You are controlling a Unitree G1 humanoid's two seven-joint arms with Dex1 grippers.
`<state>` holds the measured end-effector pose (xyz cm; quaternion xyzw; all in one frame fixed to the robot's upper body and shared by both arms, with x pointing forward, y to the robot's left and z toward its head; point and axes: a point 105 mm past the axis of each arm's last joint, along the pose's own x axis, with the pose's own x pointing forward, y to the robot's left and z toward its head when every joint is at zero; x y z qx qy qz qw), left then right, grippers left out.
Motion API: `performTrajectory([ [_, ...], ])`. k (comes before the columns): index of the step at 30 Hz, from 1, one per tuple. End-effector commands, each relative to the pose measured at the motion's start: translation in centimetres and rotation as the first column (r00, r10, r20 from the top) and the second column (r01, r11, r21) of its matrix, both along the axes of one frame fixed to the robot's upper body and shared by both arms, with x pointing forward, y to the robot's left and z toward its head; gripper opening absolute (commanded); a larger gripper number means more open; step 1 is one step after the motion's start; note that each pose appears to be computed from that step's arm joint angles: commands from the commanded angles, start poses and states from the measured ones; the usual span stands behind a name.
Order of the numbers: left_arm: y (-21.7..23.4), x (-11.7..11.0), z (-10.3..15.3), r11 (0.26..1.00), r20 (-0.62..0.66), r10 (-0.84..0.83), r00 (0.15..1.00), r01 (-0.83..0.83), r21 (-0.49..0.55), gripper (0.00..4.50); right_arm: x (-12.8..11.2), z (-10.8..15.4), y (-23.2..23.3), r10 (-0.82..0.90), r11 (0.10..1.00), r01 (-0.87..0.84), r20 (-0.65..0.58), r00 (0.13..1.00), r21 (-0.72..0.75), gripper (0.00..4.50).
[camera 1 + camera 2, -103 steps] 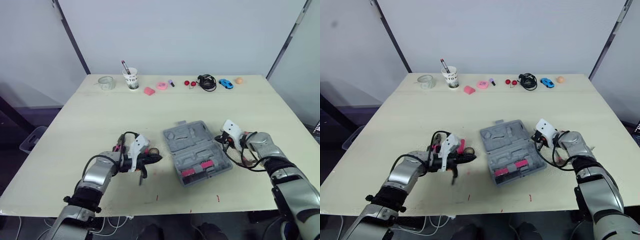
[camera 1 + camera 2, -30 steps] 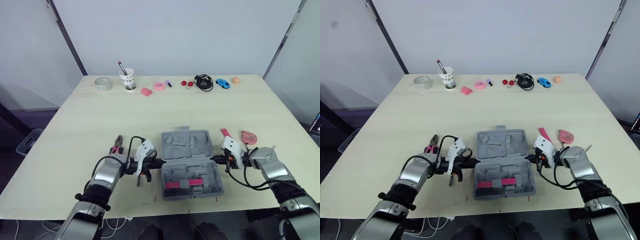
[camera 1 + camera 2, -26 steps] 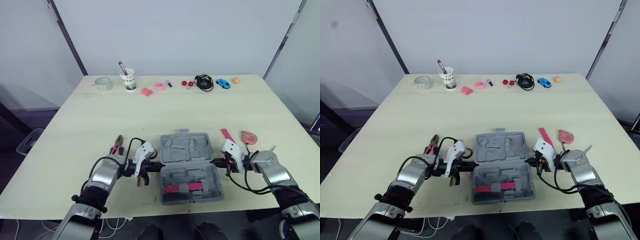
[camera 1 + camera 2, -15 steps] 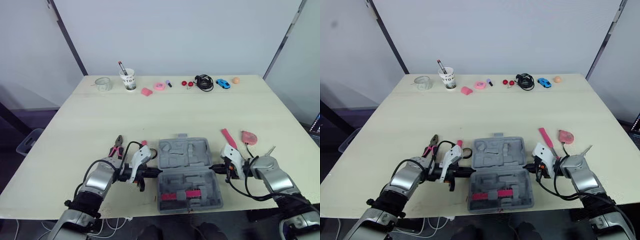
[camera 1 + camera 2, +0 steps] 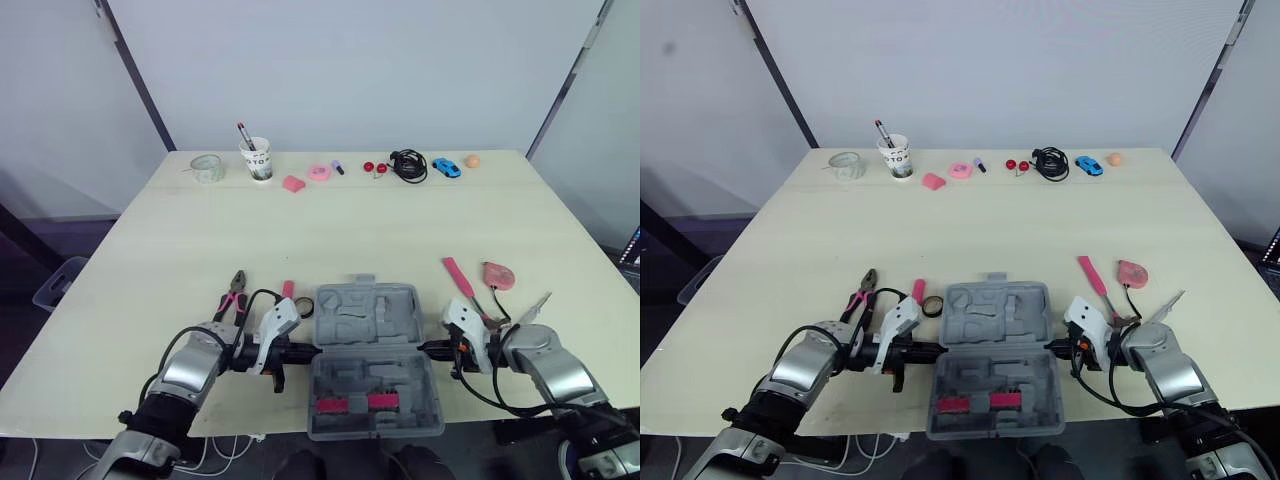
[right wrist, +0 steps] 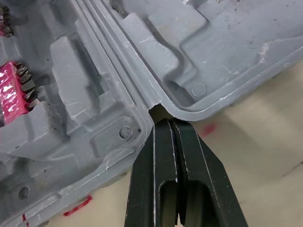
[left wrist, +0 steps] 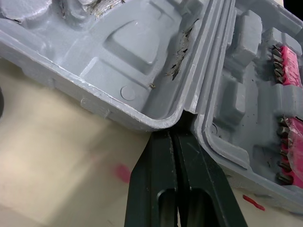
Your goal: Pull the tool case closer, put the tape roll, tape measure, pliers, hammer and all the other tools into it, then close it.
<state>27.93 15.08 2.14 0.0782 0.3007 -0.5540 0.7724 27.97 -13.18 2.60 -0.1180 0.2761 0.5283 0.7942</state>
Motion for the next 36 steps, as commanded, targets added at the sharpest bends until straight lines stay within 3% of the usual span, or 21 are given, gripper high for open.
performTrajectory([
  [1, -0.3, -1.4, -0.9, 0.999, -0.051, -0.042, 0.998, 0.042, 0.011, 0.11, -1.1, -0.2, 1.2, 0.044, 0.999, -0.043, -0.023, 0.999, 0.029, 0.0],
  [19, -0.7, -3.5, -1.3, 0.995, -0.115, -0.098, 0.989, 0.099, 0.003, 0.11, -2.8, -0.9, 0.9, 0.029, 0.999, -0.026, -0.076, 0.997, 0.037, 0.0],
  [36, -0.6, -4.1, -1.6, 0.993, -0.123, -0.111, 0.986, 0.113, 0.012, 0.11, -2.9, -1.0, 0.5, -0.009, 0.999, 0.012, -0.077, 0.997, 0.043, 0.0],
])
